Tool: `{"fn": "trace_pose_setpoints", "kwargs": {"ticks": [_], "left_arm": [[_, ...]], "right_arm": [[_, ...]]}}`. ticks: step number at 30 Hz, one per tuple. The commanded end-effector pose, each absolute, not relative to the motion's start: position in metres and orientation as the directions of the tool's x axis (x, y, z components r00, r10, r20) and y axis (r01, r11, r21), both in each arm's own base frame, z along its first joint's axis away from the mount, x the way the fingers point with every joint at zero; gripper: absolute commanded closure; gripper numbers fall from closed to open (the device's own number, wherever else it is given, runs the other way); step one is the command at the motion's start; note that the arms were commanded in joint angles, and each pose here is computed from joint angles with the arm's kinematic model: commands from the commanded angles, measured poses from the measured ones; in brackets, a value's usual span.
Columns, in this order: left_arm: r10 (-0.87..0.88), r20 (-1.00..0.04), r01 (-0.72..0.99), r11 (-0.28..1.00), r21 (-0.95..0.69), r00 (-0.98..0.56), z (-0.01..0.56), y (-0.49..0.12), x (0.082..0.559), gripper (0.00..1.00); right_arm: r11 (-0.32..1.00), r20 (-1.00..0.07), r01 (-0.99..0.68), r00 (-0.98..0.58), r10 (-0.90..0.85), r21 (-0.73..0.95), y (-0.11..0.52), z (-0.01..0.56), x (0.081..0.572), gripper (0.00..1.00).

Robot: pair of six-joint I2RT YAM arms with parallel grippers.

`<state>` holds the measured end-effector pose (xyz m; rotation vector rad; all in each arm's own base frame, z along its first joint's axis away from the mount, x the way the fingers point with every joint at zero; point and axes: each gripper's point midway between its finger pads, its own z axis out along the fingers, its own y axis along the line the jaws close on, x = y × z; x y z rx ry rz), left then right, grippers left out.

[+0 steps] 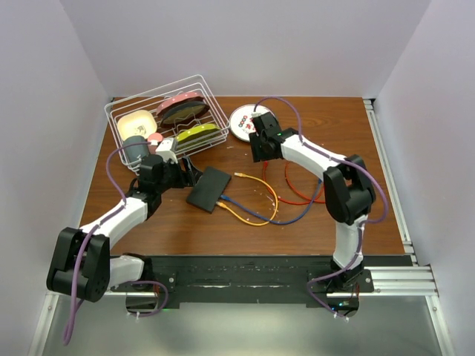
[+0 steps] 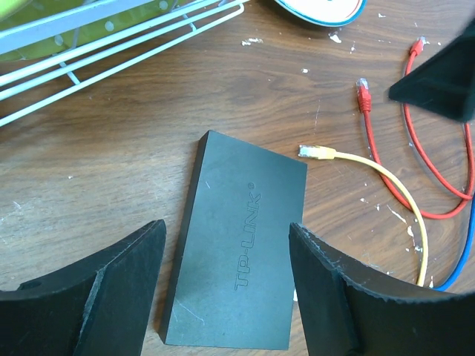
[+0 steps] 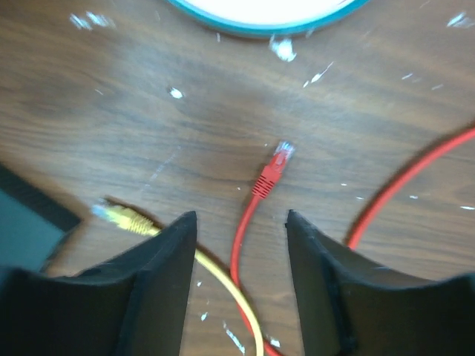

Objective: Insert the plug into the switch port

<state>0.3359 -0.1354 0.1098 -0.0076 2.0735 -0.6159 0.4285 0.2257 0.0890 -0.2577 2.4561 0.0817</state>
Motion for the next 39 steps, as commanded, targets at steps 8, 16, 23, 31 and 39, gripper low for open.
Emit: {"fn": "trace_pose_setpoints", "kwargs": {"ticks": [8, 16, 23, 31, 39], "left_arm": [[-0.228, -0.817, 0.259, 0.874, -0.412, -0.530, 0.118, -0.134, 0.335, 0.27], [-0.228, -0.820, 0.257, 0.876, -0.408, -0.524, 0.120, -0.132, 0.334, 0.27], [-0.227, -0.822, 0.255, 0.878, -0.405, -0.523, 0.121, -0.131, 0.333, 0.27], [-0.229, -0.818, 0.255, 0.876, -0.410, -0.528, 0.119, -0.132, 0.331, 0.27], [-0.229, -0.822, 0.255, 0.877, -0.406, -0.521, 0.123, -0.131, 0.330, 0.27]], "right_arm": [[0.988, -0.557, -0.154, -0.820, -0.130, -0.004, 0.224, 0.040, 0.427, 0.57], [0.990, -0.502, -0.138, -0.855, -0.134, -0.028, 0.218, 0.014, 0.422, 0.84], [0.991, -0.502, -0.131, -0.854, -0.133, -0.039, 0.213, 0.018, 0.420, 0.69], [0.990, -0.467, -0.135, -0.874, -0.138, -0.041, 0.211, 0.002, 0.410, 0.63], [0.979, -0.485, -0.198, -0.861, -0.150, 0.047, 0.221, 0.012, 0.411, 1.00]]}}
